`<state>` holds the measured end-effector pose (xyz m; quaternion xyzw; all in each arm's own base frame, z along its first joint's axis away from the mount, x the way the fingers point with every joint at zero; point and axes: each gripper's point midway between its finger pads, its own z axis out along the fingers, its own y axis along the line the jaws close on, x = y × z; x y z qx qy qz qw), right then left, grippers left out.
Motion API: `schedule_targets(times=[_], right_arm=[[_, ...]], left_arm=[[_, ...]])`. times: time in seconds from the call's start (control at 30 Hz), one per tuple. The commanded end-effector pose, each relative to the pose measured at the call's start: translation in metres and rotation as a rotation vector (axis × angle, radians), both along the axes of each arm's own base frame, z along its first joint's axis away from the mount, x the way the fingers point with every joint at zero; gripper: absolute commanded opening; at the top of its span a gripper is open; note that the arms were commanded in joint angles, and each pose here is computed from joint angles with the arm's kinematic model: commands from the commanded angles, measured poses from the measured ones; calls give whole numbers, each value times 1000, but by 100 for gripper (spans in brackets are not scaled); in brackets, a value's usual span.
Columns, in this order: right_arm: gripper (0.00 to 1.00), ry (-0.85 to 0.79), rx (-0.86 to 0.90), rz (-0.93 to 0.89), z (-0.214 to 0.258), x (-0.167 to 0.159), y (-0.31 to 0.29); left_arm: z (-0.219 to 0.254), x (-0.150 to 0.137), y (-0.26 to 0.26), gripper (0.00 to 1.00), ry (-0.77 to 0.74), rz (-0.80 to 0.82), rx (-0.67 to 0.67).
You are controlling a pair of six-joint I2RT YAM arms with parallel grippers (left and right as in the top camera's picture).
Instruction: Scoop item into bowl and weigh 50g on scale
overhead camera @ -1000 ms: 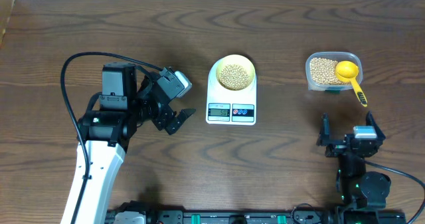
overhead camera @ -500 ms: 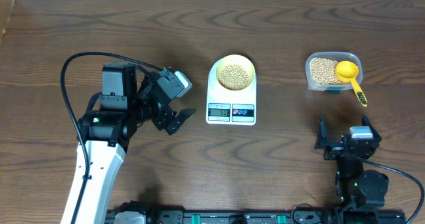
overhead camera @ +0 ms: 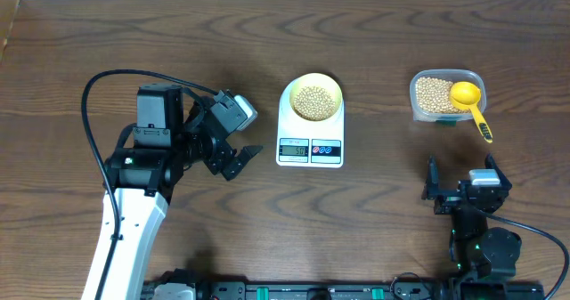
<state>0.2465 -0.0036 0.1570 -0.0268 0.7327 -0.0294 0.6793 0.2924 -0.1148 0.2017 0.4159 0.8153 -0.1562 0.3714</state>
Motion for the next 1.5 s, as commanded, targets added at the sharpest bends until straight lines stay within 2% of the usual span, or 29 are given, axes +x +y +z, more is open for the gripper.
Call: schedule_targets(times=[0.0,1.17,1.27,1.47], right_arm=[[99,-3,-1,16,0,0,4],[99,-3,-1,16,0,0,3],[99,-3,-1,16,0,0,3],[99,-3,-2,16,0,0,3]], left_arm=[[6,3,1,96,-18,-2,-3],[7,3,1,96,-19,-2,-3],[13,-1,1,96,-37,-2,-4],[23,-30,3,96,-27,-1,-7]])
